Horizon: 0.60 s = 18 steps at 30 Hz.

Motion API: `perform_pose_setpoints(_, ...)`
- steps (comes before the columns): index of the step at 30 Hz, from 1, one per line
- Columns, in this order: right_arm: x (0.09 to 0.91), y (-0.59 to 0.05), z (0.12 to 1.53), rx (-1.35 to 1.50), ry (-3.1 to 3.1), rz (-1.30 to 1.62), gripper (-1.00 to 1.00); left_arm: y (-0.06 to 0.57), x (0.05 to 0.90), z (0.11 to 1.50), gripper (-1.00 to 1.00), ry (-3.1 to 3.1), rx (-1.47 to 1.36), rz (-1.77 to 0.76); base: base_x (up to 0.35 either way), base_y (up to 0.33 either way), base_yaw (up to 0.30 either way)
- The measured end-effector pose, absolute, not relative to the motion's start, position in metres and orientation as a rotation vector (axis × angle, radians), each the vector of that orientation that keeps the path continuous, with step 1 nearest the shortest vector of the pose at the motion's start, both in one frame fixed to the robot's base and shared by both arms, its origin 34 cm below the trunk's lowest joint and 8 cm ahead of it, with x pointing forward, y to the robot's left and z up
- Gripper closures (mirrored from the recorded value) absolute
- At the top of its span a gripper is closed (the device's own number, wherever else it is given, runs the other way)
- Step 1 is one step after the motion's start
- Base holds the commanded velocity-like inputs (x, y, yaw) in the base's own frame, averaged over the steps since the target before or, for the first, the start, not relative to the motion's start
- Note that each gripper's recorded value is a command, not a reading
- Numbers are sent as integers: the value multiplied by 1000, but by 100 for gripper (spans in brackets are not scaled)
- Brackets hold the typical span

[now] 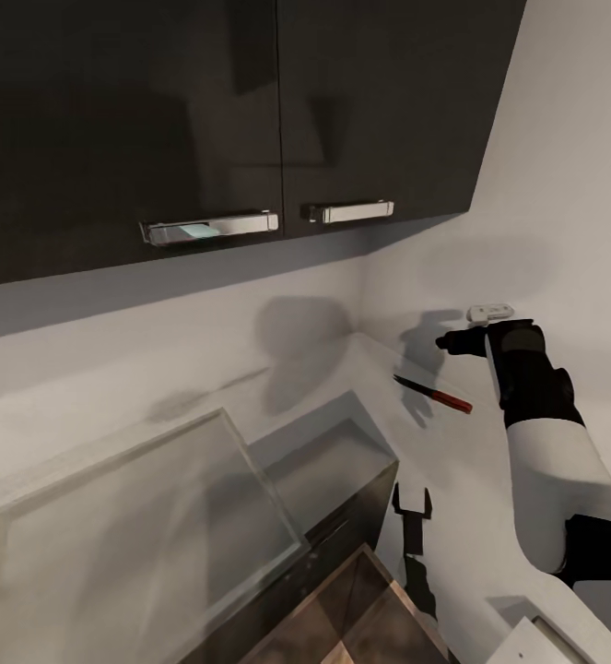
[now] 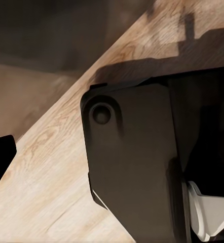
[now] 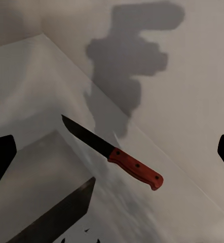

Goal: In the kitchen, take the Vidalia onion out of the sink, dice it on the chopping board with the paring knife, put the diced onion into the bowl on the countertop, then place both the paring knife and the chopping board into the sink.

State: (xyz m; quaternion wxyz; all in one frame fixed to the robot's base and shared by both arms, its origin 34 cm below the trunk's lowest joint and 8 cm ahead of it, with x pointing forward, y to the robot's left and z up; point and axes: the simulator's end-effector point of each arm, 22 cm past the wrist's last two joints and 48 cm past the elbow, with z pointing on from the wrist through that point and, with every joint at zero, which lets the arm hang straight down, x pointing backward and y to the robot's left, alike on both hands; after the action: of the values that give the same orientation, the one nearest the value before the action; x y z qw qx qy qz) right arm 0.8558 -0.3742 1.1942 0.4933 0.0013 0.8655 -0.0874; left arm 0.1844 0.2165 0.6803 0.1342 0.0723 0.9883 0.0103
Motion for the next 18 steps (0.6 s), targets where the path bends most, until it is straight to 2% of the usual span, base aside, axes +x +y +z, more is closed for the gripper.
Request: perform_pose_setpoints(18, 856, -365, 1179, -7, 2132, -193, -100, 217, 178, 678, -100, 2875, 213, 29, 5, -4, 0)
